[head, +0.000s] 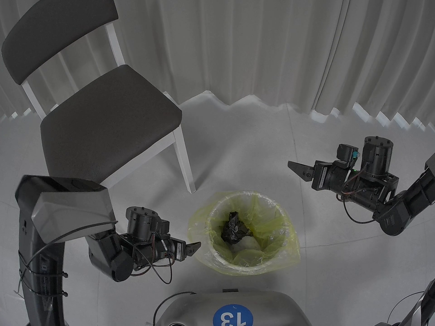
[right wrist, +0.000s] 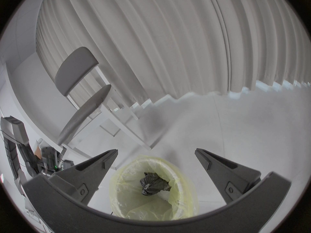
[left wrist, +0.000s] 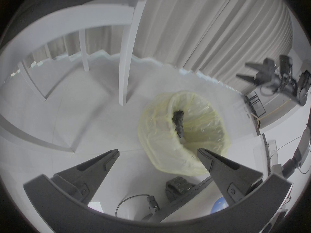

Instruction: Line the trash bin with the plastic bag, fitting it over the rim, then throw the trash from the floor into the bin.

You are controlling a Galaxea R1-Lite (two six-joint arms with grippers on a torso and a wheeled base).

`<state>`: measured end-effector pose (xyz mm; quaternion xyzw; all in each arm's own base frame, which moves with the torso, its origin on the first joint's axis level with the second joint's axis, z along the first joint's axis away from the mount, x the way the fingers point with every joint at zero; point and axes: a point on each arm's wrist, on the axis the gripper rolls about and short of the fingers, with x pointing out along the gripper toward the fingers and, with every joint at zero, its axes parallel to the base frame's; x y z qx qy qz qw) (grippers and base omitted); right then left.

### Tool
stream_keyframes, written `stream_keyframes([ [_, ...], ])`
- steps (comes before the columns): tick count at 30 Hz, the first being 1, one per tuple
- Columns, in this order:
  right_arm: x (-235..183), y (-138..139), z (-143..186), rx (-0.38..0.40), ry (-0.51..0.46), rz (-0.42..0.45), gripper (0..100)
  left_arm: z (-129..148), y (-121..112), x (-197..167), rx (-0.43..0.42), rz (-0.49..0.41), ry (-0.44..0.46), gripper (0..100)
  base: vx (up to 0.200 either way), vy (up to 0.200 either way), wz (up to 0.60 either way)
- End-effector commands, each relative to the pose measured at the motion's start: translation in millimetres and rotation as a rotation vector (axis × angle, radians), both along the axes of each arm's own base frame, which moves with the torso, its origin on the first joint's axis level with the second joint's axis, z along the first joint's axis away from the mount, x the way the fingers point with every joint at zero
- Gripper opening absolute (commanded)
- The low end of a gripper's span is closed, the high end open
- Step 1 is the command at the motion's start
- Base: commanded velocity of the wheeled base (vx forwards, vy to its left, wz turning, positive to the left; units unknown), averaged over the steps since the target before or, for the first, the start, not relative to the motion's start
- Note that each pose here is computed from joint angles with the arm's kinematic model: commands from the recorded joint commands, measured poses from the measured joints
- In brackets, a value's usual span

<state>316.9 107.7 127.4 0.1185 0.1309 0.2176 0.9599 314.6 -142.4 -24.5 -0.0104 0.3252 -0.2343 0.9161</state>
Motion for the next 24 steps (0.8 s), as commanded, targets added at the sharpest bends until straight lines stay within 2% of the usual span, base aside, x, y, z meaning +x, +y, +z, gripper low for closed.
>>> stream_keyframes([
  [1, 2, -6, 4, 0.003, -0.014, -0.018, 100, -36, 6, 27, 0.088, -0.014, 0.02, 100, 0.0, 0.0, 0.0],
  [5, 3, -8, 4, 0.003, -0.013, -0.023, 100, -46, 9, 50, 0.112, -0.005, 0.009, 100, 0.0, 0.0, 0.0],
  [14, 6, -7, -3, -0.008, 0.001, -0.022, 100, -40, 3, 100, 0.093, 0.04, -0.025, 100, 0.0, 0.0, 0.0],
  [18, 7, -7, -5, -0.011, 0.007, -0.021, 100, -38, -4, 113, 0.069, 0.051, -0.029, 100, 0.0, 0.0, 0.0],
  [24, 8, -6, -9, -0.018, 0.016, -0.019, 100, -35, 0, 114, 0.067, 0.065, -0.017, 100, 0.0, 0.0, 0.0],
])
